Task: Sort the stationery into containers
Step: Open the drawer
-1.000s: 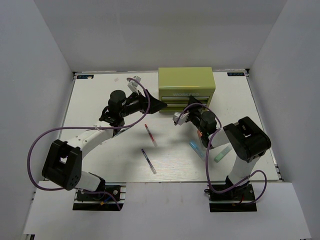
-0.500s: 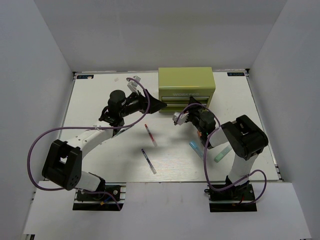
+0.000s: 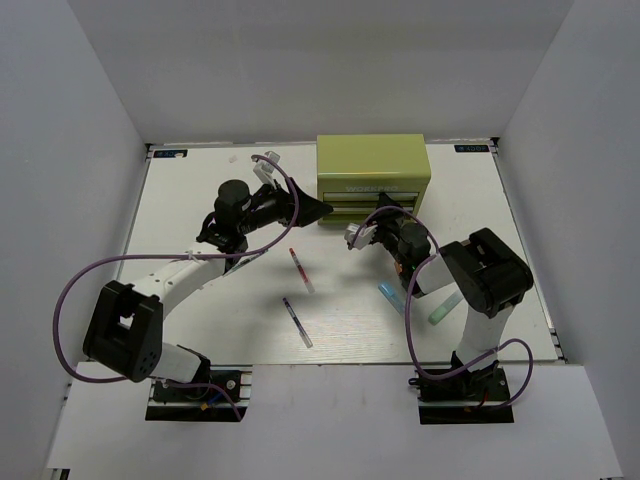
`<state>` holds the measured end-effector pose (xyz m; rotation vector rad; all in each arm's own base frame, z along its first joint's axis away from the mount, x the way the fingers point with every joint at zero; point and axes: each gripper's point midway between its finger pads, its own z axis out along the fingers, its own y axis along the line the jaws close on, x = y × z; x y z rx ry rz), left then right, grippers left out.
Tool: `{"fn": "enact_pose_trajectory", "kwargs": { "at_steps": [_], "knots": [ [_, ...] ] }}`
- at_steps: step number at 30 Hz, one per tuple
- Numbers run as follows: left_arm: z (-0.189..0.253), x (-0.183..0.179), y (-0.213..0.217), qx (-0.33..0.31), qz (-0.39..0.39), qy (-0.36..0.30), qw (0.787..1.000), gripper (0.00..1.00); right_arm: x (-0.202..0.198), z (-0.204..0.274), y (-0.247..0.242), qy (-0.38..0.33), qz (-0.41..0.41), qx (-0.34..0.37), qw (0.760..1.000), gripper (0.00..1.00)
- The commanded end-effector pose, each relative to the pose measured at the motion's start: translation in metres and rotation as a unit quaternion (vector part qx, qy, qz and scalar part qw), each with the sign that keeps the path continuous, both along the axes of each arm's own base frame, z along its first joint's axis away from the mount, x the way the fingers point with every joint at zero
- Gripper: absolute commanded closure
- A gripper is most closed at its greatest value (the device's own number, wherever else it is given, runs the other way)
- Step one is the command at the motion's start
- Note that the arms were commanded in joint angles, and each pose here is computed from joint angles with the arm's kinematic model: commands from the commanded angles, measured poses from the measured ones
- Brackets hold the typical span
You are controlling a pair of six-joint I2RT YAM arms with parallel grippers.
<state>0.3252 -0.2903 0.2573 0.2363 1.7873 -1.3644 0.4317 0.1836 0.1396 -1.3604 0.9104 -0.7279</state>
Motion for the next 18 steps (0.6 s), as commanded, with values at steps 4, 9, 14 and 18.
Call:
{"fn": "enact_pose_trajectory", "kwargs": {
  "at_steps": [4, 9, 14, 18],
  "knots": [
    [0.021, -0.009, 0.005, -0.011, -0.006, -0.030, 0.999, 0.06, -0.021, 0.147, -0.022, -0.253, -0.013, 0.153, 0.955, 0.63],
    [0.021, -0.009, 0.005, -0.011, -0.006, -0.030, 0.999, 0.06, -0.016, 0.150, -0.028, -0.257, -0.035, 0.160, 0.952, 0.60],
    [0.021, -0.007, 0.004, -0.011, -0.006, -0.030, 0.999, 0.06, -0.012, 0.144, -0.031, -0.253, -0.043, 0.154, 0.954, 0.60],
    [0.025, -0.009, 0.005, -0.013, -0.006, -0.034, 0.999, 0.06, -0.009, 0.139, -0.032, -0.249, -0.050, 0.150, 0.956, 0.58]
  ]
}}
